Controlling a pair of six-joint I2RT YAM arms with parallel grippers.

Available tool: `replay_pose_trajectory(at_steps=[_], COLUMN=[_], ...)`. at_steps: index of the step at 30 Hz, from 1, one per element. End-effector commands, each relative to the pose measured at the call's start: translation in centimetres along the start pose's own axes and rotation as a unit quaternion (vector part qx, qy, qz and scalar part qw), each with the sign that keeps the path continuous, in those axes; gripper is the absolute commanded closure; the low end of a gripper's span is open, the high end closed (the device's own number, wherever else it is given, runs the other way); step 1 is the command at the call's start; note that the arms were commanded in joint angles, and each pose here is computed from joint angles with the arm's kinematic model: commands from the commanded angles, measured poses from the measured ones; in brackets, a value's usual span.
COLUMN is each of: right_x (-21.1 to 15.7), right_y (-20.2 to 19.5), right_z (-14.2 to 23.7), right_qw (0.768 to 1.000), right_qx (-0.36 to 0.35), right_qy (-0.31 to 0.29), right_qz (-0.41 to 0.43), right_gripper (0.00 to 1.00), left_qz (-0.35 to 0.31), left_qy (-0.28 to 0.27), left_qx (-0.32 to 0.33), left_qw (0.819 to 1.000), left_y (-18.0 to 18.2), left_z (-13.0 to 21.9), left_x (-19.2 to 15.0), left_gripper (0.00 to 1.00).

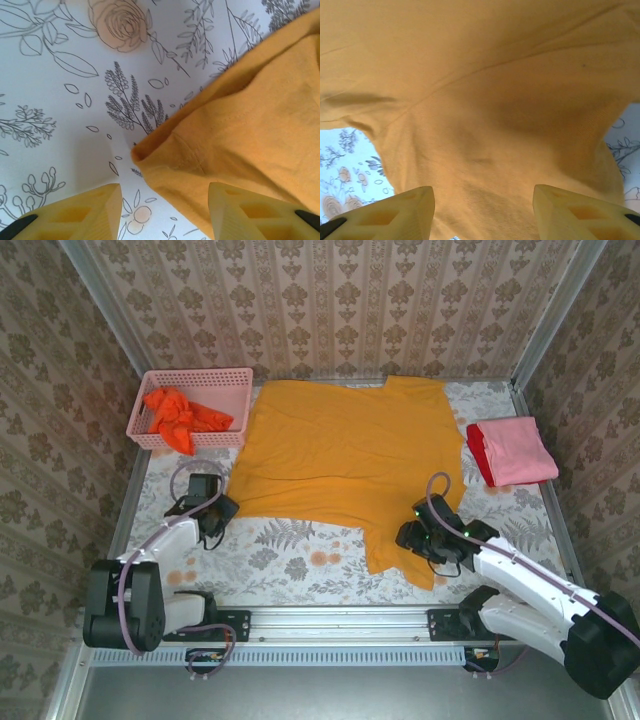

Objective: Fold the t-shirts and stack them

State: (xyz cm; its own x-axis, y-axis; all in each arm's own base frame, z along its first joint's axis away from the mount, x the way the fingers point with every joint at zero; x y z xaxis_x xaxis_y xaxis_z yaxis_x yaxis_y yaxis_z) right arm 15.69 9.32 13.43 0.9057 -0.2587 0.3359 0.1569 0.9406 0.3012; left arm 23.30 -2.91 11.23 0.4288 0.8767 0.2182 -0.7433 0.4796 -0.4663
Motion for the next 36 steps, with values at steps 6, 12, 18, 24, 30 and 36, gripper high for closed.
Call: replay_pose_trajectory(at_steps=[6, 12, 18, 24, 30, 36], right_x=[-1.2, -1.1, -1.1, -1.2, -1.2, -1.0], right_y=[-1.2, -1.1, -1.2, -1.1, -1.1, -1.1], right_z=[-0.4, -0.4, -0.3, -0.7, -0.7, -0.4], right_qw=[0.999, 1.0, 1.0, 1.0, 1.0, 1.0], right_qx=[-0.005, -0.004, -0.003, 0.002, 0.002, -0.001], right_qy=[0.005, 0.005, 0.003, 0.004, 0.004, -0.004], right_qz=[-0.032, -0.023, -0.024, -0.022, -0.02, -0.021], right_gripper=[0.46, 0.46, 0.46, 0.46, 0.46, 0.46], left_qz=[0.019, 0.027, 0.025, 0.033, 0.038, 0.044], left_qy=[-0.015, -0.003, -0.007, -0.021, -0.013, -0.002], left_qx=[0.016, 0.007, 0.007, -0.005, -0.004, 0.004], left_qw=[1.0, 1.0, 1.0, 0.999, 0.999, 0.999], left_y=[-0.5, -0.6, -1.0, -1.4, -1.5, -1.2], left_z=[-0.7, -1.7, -0.8, -0.2, -0.4, -1.4], left_x=[0.9, 0.6, 0.9, 1.3, 1.2, 1.0], left_gripper=[0.53, 0.6, 0.6, 0.62, 0.64, 0.67])
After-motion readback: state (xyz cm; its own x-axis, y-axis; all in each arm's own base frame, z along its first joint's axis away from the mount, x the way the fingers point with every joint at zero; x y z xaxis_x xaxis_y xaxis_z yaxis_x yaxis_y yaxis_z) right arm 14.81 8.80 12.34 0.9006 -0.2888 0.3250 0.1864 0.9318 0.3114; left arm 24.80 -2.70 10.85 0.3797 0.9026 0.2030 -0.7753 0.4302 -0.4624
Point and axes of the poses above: each hand's point on the last joint's axis, 136 mm out from that joint toward the fingers, its own z axis back along the fingers, its own y axis along the line the jaws close on, x = y × z, the point moved 9 cm from there along z, back along the fingers, and after that the axes turned 12 degrees about z, right-handed, at the moved point
